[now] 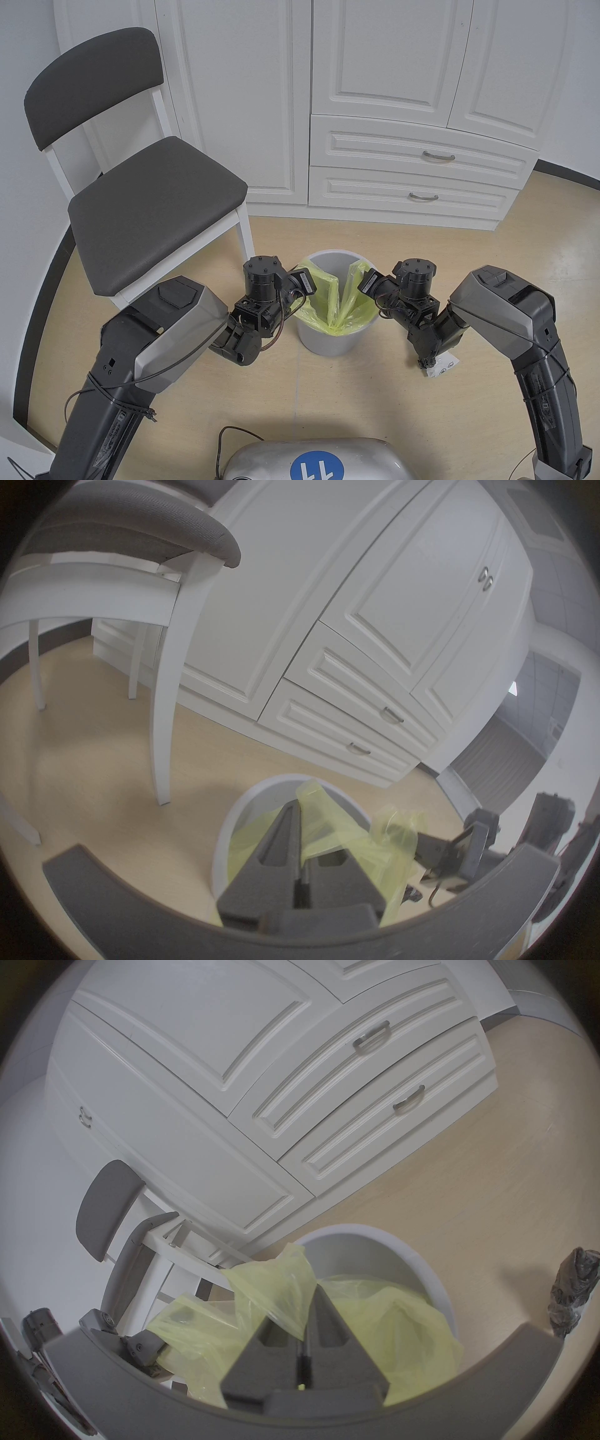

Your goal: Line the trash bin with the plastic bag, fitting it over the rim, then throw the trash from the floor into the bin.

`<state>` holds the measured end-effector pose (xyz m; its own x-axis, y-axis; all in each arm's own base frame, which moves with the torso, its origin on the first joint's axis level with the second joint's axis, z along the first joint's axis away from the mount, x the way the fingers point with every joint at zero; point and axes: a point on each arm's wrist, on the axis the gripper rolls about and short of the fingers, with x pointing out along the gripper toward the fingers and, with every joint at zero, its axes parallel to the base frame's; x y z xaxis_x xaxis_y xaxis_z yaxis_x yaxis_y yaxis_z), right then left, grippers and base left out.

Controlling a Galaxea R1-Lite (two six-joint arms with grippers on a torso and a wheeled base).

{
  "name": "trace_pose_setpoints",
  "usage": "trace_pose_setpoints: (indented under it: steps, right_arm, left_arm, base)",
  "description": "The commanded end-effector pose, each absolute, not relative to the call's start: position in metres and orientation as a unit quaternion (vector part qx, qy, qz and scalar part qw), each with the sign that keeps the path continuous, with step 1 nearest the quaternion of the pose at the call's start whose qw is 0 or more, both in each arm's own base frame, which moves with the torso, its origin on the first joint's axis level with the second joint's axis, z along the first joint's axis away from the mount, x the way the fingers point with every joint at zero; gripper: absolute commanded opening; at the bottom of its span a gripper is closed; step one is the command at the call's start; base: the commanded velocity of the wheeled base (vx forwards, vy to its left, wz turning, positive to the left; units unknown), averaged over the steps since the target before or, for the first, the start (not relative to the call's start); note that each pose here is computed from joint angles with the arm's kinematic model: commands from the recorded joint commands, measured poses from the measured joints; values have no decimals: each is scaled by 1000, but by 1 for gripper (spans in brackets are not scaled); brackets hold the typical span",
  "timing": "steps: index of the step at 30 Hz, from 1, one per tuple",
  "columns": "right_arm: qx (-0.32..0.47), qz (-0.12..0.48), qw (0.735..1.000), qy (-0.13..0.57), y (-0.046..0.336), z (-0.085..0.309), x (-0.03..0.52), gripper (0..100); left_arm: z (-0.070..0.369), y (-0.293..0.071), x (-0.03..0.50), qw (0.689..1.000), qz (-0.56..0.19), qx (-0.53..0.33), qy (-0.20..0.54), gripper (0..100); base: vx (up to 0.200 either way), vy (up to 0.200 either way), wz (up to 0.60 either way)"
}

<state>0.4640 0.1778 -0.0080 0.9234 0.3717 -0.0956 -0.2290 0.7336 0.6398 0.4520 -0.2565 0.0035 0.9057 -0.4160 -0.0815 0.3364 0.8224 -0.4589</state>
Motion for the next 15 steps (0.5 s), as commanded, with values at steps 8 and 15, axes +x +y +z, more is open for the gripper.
trace_pose_setpoints:
  steps: [8, 15]
  right_arm:
    - [253, 136, 953, 94, 137, 4, 466, 0]
    - [150, 124, 976, 101, 101, -4, 465, 0]
  left_arm:
    - [30, -220, 451, 974, -175, -125, 71, 0]
    - [34, -193, 454, 983, -154, -64, 77, 0]
  base:
    - [0, 0, 0]
    - [0, 0, 0]
